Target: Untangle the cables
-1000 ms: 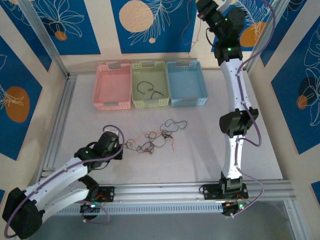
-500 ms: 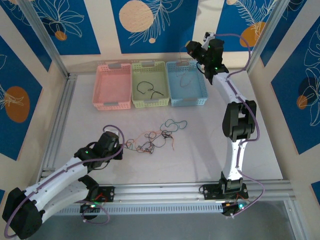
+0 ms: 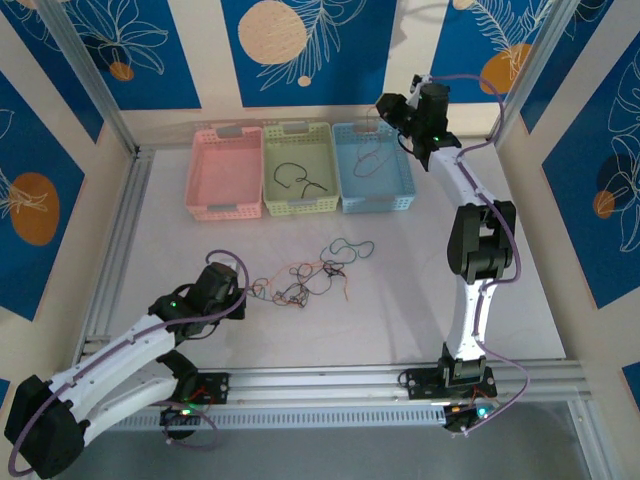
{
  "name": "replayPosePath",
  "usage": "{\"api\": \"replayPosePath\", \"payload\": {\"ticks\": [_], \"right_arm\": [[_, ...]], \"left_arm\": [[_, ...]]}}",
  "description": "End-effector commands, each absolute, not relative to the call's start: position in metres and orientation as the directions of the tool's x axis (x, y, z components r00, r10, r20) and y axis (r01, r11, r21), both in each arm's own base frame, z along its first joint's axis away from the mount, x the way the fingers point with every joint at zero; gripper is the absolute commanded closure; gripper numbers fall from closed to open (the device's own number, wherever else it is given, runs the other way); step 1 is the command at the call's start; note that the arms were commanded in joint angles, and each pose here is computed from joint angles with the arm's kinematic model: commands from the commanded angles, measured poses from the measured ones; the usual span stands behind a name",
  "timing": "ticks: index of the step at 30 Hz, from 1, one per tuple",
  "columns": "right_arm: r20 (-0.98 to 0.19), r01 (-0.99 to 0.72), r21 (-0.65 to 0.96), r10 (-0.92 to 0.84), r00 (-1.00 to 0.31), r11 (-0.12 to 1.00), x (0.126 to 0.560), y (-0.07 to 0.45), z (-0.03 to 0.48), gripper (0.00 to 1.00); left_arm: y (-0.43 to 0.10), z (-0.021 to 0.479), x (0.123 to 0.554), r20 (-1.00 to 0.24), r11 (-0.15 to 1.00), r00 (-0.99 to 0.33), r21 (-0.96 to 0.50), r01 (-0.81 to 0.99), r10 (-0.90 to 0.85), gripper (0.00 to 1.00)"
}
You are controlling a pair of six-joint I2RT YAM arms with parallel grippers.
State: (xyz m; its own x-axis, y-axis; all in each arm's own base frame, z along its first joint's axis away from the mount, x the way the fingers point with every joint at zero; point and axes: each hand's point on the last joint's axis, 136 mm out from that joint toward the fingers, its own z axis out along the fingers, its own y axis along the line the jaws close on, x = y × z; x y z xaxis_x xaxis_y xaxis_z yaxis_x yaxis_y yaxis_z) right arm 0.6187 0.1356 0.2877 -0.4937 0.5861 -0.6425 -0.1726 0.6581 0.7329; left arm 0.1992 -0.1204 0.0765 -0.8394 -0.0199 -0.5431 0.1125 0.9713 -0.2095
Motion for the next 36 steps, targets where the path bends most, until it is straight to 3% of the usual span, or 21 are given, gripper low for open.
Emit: {"api": "replayPosePath", "payload": {"ticks": [1,10,19,21,30,36], "right_arm": [[-0.578,-0.090,0.734,0.550,-0.603,0.673,0.617,0.139,0.238,0.81],[-0.492,0.029,0.711,0.526,-0.694,0.703,0.607,0.140,0.196,0.66],[-0.453,0.164,0.637,0.538,-0.711,0.753,0.575,0.130,0.201,0.48],[-0.436,0.163,0.642,0.531,-0.726,0.749,0.560,0.134,0.208,0.48],[-0.568,0.031,0.641,0.501,-0.654,0.767,0.477,0.140,0.239,0.49],[-0.593,0.123,0.615,0.559,-0.579,0.779,0.491,0.088,0.232,0.49]], "left_arm": [[-0.121,0.078,0.200,-0.549,0.968,-0.836,-0.221,0.120,-0.022,1.00],[-0.122,0.077,0.200,-0.548,0.968,-0.837,-0.220,0.123,-0.018,1.00],[-0.122,0.077,0.200,-0.547,0.967,-0.837,-0.222,0.123,-0.019,1.00],[-0.122,0.077,0.200,-0.545,0.968,-0.838,-0.220,0.124,-0.017,1.00],[-0.123,0.077,0.201,-0.545,0.967,-0.838,-0.221,0.125,-0.017,1.00],[-0.123,0.077,0.200,-0.543,0.967,-0.840,-0.223,0.126,-0.016,1.00]]}}
